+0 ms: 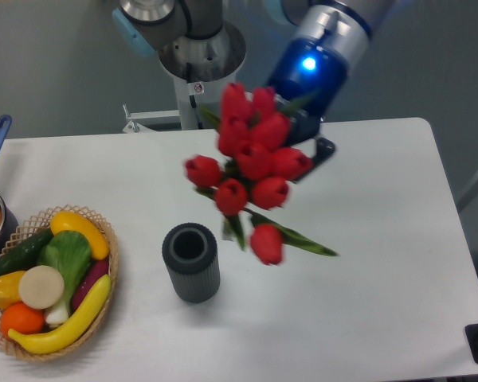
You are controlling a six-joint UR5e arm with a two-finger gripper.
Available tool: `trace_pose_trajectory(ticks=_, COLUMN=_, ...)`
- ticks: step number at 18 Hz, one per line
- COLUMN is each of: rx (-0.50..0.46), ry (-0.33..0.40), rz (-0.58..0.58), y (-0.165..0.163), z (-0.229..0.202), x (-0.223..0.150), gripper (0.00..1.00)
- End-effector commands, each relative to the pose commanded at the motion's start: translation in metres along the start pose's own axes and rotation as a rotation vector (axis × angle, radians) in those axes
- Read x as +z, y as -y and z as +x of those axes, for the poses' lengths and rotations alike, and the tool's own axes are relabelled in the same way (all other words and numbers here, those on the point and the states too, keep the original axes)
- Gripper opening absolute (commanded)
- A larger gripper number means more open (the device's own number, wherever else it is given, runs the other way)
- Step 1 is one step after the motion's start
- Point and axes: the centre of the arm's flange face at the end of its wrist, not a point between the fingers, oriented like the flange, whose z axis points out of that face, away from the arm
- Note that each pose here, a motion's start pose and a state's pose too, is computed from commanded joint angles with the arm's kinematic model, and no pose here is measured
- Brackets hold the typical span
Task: Pick up the flowers from the vase
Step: 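Lift the tulip bunch up and out of the grey vase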
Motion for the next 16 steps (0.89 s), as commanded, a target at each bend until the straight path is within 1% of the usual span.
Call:
trace_pose_trajectory(ticks=5, rx=0.011, ry=0.027, rz=-0.005, y=-0.02, z=-0.023, x=-0.01, gripper=0.48)
trace_pose_trajectory(ticks=9, rx=0.01, ry=0.028, rz=-0.007, y=-0.022, z=-0.023, x=-0.011, gripper=0.48)
trace_pose_trajectory(ticks=12, rx=0.001, ry=0.024, rz=-0.011, y=-0.029, z=-0.023, x=-0.009, gripper=0.48)
trace_pose_trajectory(ticks=16, rx=-0.016, ry=0.034, rz=-0.012, y=-0.039, z=-0.026, x=-0.015, gripper=0.48)
